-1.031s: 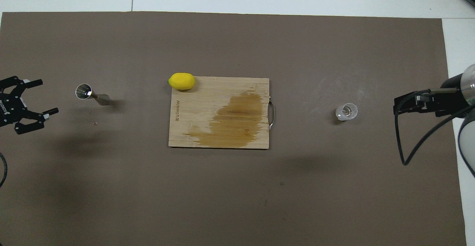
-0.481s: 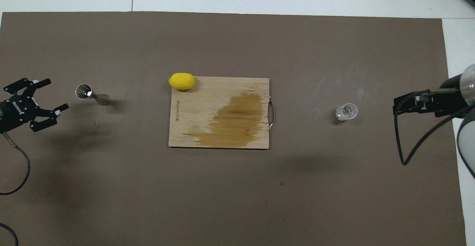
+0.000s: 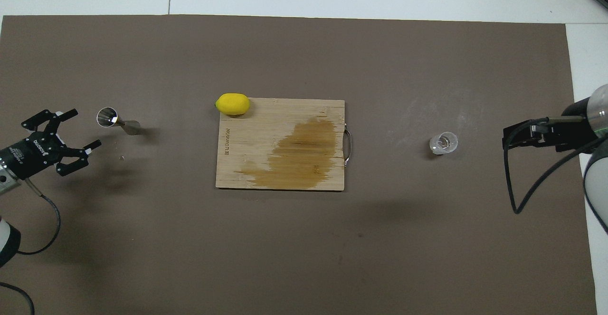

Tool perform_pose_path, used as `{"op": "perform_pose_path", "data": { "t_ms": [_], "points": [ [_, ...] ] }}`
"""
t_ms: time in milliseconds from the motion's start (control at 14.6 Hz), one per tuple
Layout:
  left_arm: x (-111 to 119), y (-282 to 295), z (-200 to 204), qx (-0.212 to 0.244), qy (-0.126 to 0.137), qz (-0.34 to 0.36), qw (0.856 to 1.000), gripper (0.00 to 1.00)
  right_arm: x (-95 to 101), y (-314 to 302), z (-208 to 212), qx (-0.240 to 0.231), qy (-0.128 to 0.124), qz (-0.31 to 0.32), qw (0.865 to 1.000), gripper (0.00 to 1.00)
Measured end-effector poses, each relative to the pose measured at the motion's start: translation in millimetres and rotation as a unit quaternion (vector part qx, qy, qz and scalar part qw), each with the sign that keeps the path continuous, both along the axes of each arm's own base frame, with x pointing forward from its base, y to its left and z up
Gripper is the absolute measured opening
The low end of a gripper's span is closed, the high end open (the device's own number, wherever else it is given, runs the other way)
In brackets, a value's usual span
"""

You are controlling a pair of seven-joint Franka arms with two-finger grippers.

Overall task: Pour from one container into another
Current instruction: 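Open the left gripper and move it toward the small metal cup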

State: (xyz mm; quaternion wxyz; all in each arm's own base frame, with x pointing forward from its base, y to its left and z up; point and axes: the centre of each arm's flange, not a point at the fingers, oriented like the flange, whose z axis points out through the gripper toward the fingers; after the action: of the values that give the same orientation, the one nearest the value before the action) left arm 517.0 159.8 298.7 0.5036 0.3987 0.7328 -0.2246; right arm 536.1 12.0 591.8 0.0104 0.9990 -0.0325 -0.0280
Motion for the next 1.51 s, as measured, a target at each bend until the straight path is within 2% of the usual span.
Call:
{"op": "perform_pose_path", "data": {
  "t_ms": [618,1512],
  "points": [
    [3.2,-29.1,-10.8,-0.020,-0.006,0.029,0.999,1.00,-2.1,0.0,-4.8,0.000,-0.002,0.000,1.000,1.00],
    [9.3,-44.4,-11.4,-0.028,-0.006,0.053,0.998,0.91,-2.7,-2.9,-2.6,0.000,-0.006,-0.002,1.000,1.00]
  ]
}}
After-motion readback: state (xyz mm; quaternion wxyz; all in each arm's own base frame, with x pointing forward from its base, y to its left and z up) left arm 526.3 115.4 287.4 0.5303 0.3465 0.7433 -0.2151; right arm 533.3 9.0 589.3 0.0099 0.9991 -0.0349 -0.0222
